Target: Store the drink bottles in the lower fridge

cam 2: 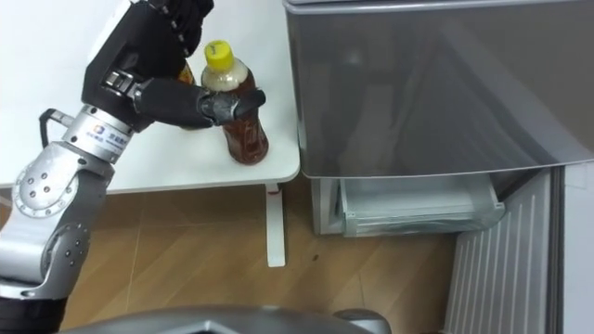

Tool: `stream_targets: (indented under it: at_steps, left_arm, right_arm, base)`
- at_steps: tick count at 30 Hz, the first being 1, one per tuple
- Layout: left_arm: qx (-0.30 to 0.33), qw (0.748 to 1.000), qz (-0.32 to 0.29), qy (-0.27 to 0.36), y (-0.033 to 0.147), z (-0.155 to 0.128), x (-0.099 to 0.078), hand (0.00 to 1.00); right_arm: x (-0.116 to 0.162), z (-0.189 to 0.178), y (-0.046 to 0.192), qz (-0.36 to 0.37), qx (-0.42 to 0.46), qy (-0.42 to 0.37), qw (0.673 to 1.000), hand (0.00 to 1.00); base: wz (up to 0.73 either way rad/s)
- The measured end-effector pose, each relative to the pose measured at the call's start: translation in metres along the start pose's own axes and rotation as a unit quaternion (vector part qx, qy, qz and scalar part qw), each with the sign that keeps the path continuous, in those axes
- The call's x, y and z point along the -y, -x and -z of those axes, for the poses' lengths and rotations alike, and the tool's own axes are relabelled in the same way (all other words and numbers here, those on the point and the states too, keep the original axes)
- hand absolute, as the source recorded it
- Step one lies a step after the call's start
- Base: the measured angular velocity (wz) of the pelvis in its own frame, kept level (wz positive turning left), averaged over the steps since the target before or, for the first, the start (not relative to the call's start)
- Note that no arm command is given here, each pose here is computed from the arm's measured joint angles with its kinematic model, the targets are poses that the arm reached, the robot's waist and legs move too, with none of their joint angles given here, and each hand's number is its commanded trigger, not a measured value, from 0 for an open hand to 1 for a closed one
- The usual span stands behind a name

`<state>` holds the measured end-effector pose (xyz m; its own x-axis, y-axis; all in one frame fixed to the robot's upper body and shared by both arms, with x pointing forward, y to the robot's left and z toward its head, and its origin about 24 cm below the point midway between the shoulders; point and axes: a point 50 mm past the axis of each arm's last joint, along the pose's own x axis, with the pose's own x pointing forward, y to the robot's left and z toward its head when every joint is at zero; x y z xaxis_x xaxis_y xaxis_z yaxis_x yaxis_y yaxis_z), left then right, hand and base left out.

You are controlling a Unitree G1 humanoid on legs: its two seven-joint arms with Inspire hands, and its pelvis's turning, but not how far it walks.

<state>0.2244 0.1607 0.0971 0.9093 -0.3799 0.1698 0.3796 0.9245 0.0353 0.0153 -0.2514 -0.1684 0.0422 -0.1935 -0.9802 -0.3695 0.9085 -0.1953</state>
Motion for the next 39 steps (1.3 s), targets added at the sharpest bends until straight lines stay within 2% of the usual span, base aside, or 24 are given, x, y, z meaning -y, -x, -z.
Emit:
stream_targets:
  at_steps: [10, 21, 39]
  left_arm:
    - [0.001, 1.0, -0.015, -0.003, 0.001, -0.001, -0.005, 0.0]
    - [-0.076, 0.997, -0.011, 0.022, 0.014, 0.034, -0.008, 0.0]
    - [-0.084, 0.996, 0.01, 0.017, 0.015, 0.036, -0.005, 0.0]
  right_arm:
    - [0.0, 0.0, 0.0, -0.001, 0.0, 0.001, 1.0, 0.0]
    - [-0.001, -0.001, 0.0, -0.017, -0.005, 0.001, 1.0, 0.0]
    - [0.001, -0.008, 0.0, -0.018, 0.006, 0.002, 1.0, 0.0]
  base:
    - [0.0]
    - [0.01]
    - [0.0]
